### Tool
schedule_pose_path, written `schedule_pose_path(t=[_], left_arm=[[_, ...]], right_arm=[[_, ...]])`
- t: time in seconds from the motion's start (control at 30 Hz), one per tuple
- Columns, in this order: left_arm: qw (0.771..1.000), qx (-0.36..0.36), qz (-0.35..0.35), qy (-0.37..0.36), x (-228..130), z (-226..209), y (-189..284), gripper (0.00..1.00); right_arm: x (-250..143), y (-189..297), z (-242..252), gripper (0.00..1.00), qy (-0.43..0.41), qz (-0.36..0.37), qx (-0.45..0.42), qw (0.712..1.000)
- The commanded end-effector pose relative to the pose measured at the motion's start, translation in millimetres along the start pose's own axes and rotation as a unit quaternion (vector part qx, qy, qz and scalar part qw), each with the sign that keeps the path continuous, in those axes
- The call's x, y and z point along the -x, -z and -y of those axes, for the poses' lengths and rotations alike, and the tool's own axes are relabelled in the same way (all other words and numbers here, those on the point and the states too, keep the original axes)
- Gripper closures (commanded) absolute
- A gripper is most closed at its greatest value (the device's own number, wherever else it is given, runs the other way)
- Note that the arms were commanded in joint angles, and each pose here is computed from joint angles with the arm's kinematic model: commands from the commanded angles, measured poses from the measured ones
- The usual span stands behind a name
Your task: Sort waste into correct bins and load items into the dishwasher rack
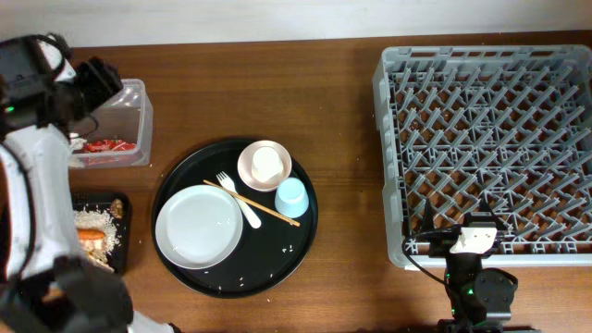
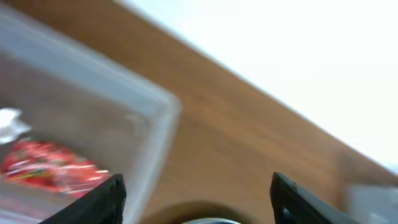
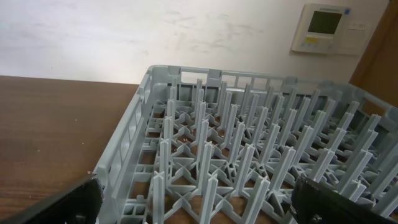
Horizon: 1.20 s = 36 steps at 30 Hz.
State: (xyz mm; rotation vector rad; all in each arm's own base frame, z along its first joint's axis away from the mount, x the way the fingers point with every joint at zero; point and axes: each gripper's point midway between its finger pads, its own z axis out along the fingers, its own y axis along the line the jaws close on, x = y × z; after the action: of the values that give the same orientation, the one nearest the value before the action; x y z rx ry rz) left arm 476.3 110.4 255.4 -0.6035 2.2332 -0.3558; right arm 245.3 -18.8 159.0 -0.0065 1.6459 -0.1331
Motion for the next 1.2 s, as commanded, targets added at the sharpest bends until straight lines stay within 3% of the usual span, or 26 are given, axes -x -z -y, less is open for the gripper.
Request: schedule_pose_path(t=[0.0,0.17,0.37,0.57,0.8,1.03,1.1,1.13,1.17], left_arm=[[0.987,-0.159,-0.027,-0.01,-9,68,57,0.25],[0.967,-0.171,-0.177,0.064,-79,71,80,0.21],[0.956,-0.157,-0.244,0.042,-118,65,104,0.21],[0.96,-0.051,-0.274,0.035,-145,36,133,0.21],[0.962,-0.051,-0.267,0.032,-170,37,163,0.21],[0.958,-0.012,-0.286,0.034,-207,11,157,0.19],[0.961,-0.009,-0.275,0.039,-205,7,147,0.14],[0.964,-0.008,-0.261,0.044,-198,5,143,0.01],[0.967,-0.006,-0.25,0.053,-193,3,140,0.01]], right_arm=[[-3,0,3,0.01,0.003,-0.003,-0.008,1.0],[-3,0,3,0.01,0.004,-0.003,-0.008,1.0],[-3,0,3,0.01,0.004,-0.003,-0.008,1.0],[-3,0,3,0.01,0.004,-0.003,-0.008,1.0],[-3,0,3,0.01,0.004,-0.003,-0.008,1.0],[-3,0,3,0.01,0.003,-0.003,-0.008,1.0],[-3,0,3,0.01,0.004,-0.003,-0.008,1.0],[-2,0,3,0.01,0.003,0.001,-0.008,1.0],[6,0,-2,0.01,0.003,0.016,0.006,1.0]])
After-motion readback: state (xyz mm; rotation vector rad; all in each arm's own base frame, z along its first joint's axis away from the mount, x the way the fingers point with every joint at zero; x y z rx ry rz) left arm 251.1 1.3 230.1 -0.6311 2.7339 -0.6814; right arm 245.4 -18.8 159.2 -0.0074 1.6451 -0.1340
